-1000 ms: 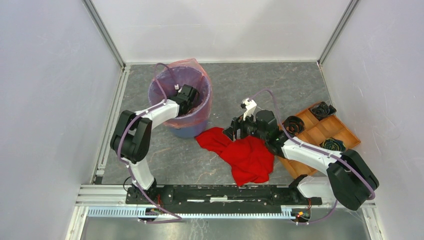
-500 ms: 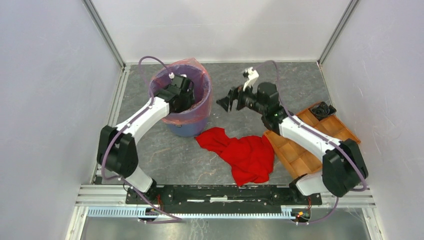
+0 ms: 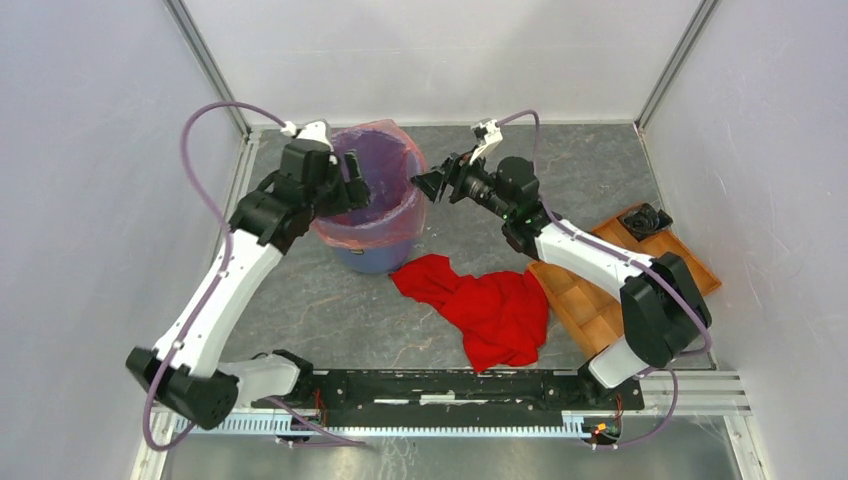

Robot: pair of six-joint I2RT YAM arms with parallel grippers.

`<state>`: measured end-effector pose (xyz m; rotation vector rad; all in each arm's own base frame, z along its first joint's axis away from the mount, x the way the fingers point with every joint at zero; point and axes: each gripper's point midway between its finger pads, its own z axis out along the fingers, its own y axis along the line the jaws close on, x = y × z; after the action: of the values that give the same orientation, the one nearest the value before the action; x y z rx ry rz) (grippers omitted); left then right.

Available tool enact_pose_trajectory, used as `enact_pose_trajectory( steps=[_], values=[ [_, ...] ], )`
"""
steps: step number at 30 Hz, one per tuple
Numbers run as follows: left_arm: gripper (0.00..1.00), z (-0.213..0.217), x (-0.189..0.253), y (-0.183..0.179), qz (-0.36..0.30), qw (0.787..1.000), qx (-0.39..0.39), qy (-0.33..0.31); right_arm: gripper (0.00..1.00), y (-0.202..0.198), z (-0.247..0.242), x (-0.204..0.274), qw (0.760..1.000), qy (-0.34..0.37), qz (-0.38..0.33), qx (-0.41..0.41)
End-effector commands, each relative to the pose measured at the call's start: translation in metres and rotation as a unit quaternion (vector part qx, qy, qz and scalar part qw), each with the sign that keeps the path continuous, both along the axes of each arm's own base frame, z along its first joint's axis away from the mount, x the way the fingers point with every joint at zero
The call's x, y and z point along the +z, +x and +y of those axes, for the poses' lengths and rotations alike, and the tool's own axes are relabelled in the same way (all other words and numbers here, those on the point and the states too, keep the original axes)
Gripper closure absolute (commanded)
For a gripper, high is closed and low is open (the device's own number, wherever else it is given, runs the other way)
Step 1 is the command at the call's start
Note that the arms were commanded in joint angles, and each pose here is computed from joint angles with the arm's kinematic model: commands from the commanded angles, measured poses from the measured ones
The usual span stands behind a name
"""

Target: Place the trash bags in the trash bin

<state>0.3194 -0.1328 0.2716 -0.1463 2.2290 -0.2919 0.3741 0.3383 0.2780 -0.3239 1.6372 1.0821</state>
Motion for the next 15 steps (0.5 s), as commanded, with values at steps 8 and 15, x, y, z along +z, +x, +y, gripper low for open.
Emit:
enact_pose_trajectory(
  steps=[8,15],
  values=[
    [0.11,0.083,0.017,-0.049,-0.061,0.984,0.166,0.033,0.24,-0.078,0.018,0.010,0.988,0.092,-0.002,-0.128],
    [0.11,0.065,-0.010,-0.017,-0.039,0.989,0.132,0.058,0.18,-0.098,0.036,0.009,0.993,0.057,-0.026,-0.096]
  ],
)
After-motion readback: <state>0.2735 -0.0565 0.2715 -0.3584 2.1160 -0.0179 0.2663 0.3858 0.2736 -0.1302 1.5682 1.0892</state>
